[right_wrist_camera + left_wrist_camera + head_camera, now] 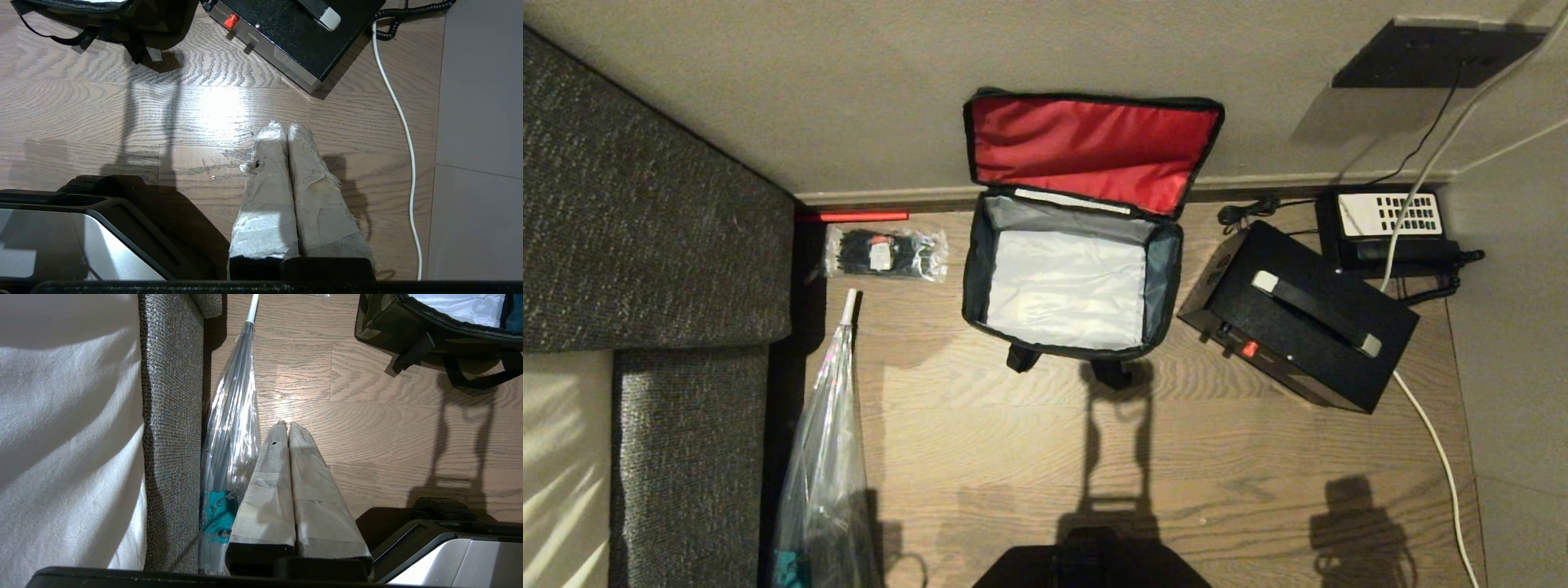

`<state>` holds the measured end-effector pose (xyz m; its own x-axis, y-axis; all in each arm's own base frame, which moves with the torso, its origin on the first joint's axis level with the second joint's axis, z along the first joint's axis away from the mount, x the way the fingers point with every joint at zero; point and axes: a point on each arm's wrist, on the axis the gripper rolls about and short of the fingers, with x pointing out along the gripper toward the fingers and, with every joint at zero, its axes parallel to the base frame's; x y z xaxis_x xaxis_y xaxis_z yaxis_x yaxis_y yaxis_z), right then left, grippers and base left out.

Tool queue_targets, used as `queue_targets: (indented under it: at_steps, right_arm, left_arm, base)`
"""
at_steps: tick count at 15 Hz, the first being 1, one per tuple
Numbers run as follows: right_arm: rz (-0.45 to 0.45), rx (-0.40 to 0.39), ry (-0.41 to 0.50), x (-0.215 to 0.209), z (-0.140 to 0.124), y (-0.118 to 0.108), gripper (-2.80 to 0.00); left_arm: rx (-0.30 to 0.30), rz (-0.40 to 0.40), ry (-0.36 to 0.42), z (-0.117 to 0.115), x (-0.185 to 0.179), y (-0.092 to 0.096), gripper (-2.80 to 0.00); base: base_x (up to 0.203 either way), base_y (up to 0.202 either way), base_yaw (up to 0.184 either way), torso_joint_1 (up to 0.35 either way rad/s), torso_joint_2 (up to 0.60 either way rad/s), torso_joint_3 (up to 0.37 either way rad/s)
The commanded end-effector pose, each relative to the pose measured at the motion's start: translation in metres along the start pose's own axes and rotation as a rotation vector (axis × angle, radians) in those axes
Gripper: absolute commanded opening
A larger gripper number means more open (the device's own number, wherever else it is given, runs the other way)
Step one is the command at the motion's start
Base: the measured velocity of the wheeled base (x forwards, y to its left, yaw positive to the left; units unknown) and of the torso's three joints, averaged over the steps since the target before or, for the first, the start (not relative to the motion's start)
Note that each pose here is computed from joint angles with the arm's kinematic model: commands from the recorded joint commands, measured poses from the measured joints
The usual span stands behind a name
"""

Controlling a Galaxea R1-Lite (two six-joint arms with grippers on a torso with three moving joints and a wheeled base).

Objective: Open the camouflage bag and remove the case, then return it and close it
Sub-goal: Grip the handle again

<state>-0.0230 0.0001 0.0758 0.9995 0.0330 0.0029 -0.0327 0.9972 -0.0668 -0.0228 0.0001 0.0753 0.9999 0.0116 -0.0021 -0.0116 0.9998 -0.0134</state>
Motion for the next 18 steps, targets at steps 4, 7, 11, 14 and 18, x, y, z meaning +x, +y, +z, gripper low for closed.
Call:
queue_targets:
  at_steps: [4,7,11,14,18]
  right_arm:
    - [0.001,-0.001,0.000,0.0000,0.0001,0.0000,-2.80]
    - [0.001,-0.001,0.000,0.0000,0.0001,0.0000,-2.80]
    - [0.001,-0.001,0.001,0.0001,-0.0003,0.0000,-2.80]
    - [0.001,-0.001,0.000,0.0000,0.0001,0.0000,-2.80]
    - [0.001,-0.001,0.001,0.0001,-0.0003,0.0000,-2.80]
  left_arm:
    - [-0.001,0.001,0.001,-0.0009,0.0001,0.0000,-2.80]
    - [-0.002,0.001,0.001,-0.0009,0.0001,0.0000,-2.80]
    - [-0.001,0.001,0.001,-0.0009,0.0001,0.0000,-2.80]
    - [-0.002,0.001,0.001,-0.0009,0.0001,0.0000,-2.80]
    - [-0.002,0.001,0.001,-0.0009,0.0001,0.0000,-2.80]
  base:
    - [0.000,0.000,0.000,0.000,0.00,0.000]
    - [0.000,0.000,0.000,0.000,0.00,0.000]
    - [0.000,0.000,0.000,0.000,0.00,0.000]
    - [0.000,0.000,0.000,0.000,0.00,0.000]
    - [0.000,0.000,0.000,0.000,0.00,0.000]
